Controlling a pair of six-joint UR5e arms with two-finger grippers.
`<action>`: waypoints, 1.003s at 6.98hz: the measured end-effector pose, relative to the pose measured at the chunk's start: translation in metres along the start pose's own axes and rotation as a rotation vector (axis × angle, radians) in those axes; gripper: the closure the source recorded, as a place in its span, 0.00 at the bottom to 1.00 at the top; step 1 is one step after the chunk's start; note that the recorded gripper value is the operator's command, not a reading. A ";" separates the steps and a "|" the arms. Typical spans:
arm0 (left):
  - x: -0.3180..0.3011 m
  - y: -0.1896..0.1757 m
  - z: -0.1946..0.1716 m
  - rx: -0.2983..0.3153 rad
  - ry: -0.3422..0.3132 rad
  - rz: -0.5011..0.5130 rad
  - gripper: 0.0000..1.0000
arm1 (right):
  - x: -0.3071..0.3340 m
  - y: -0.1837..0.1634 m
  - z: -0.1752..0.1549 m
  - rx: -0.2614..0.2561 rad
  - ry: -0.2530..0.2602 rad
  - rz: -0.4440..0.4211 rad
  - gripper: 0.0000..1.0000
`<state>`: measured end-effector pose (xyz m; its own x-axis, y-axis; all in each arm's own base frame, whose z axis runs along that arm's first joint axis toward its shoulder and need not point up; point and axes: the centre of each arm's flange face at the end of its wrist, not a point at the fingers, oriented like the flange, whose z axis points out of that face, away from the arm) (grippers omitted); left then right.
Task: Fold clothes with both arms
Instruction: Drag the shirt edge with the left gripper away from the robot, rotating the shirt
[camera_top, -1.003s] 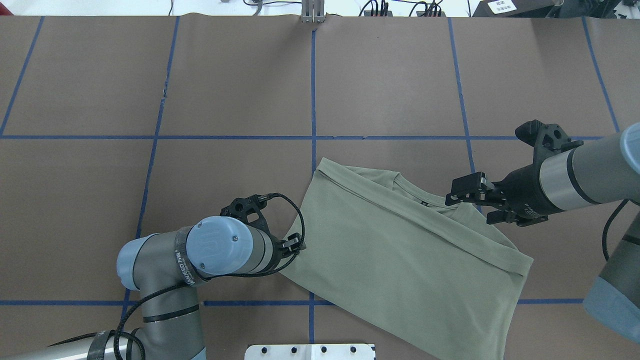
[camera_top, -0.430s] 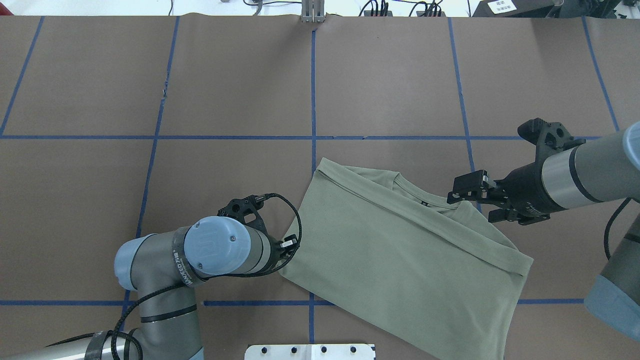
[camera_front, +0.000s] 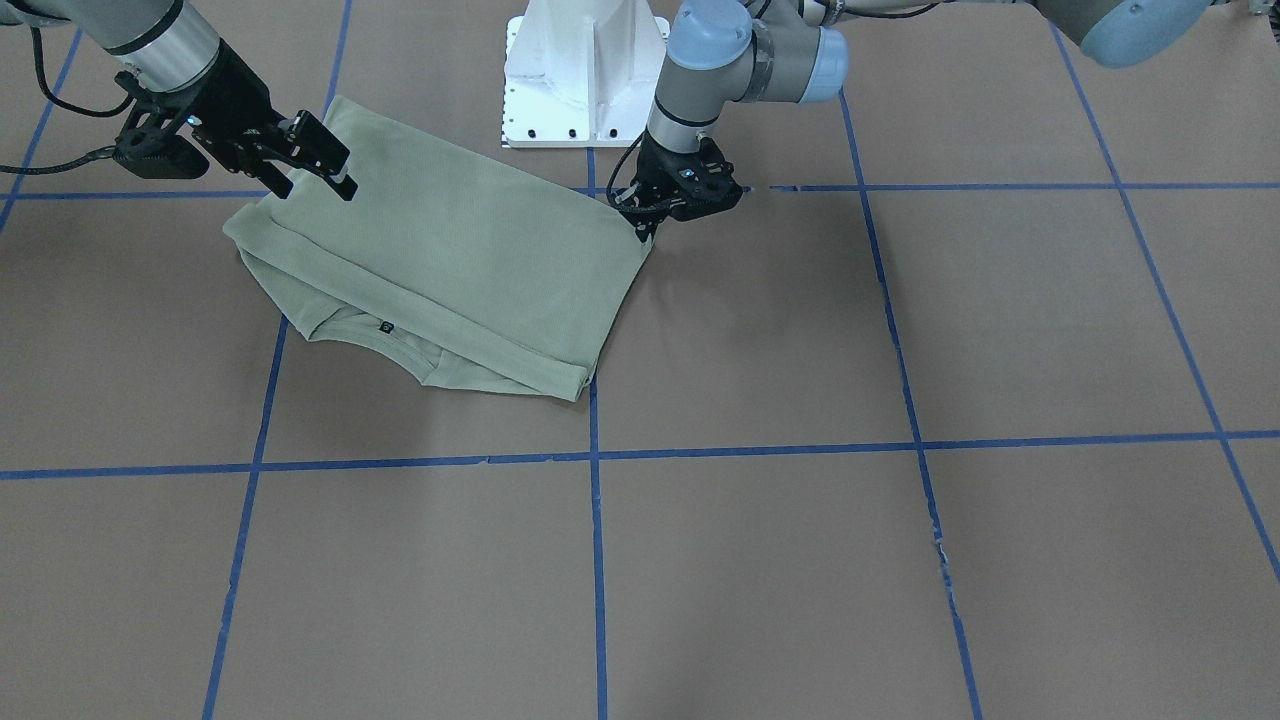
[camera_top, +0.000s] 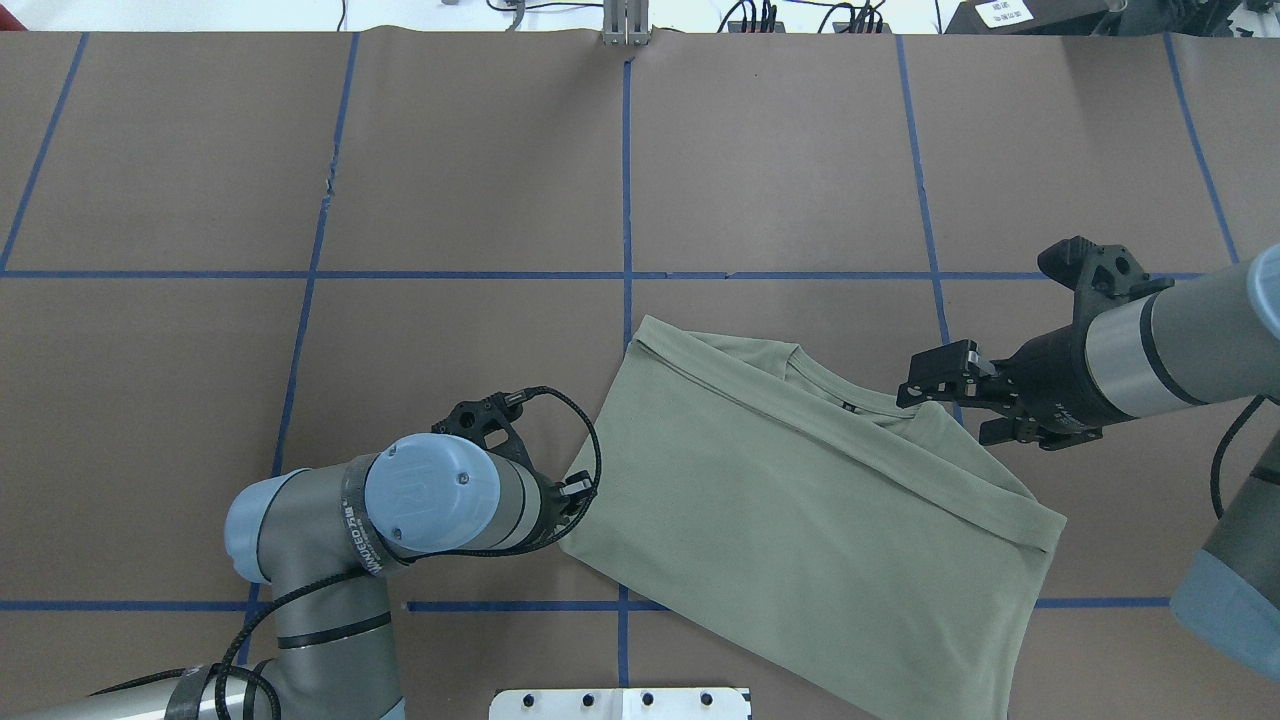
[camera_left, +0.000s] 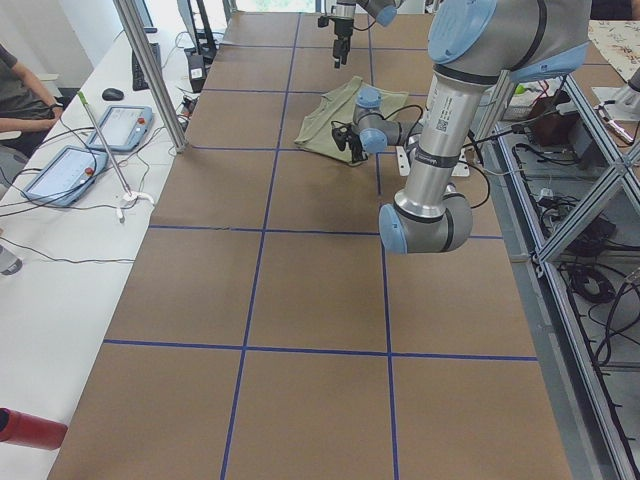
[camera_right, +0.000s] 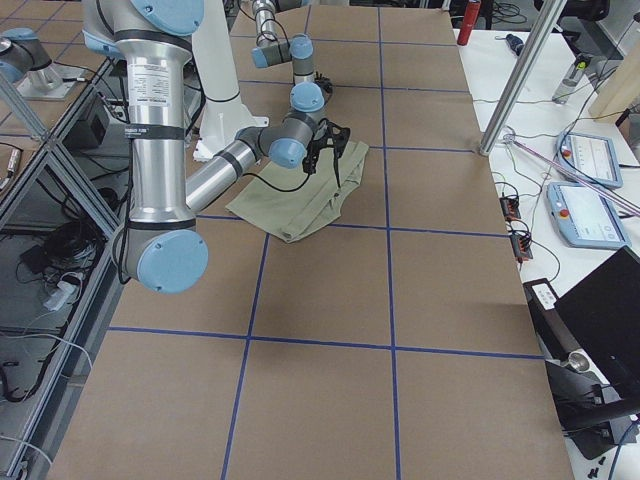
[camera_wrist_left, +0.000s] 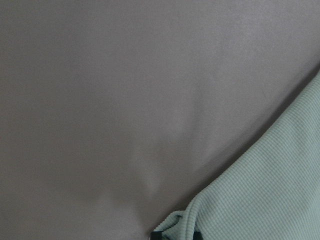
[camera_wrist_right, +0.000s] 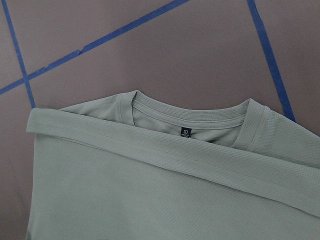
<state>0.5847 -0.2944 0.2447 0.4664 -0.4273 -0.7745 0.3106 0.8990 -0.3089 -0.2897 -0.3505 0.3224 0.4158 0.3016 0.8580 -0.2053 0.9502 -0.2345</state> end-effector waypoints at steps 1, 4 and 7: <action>0.001 -0.001 -0.001 0.003 -0.003 -0.017 1.00 | 0.000 -0.001 -0.002 0.003 -0.002 0.001 0.00; 0.011 -0.051 -0.015 0.079 -0.016 -0.068 1.00 | 0.000 -0.007 -0.004 0.016 -0.006 0.007 0.00; 0.017 -0.143 -0.033 0.200 -0.019 -0.090 1.00 | -0.004 -0.009 -0.008 0.023 -0.016 0.005 0.00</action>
<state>0.5214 -0.4274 0.2574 0.4442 -0.5082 -0.7378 0.5088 0.8209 -0.2592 -0.2827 -0.3602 0.3174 0.4002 0.3050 0.8642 -0.2281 0.9465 -0.2284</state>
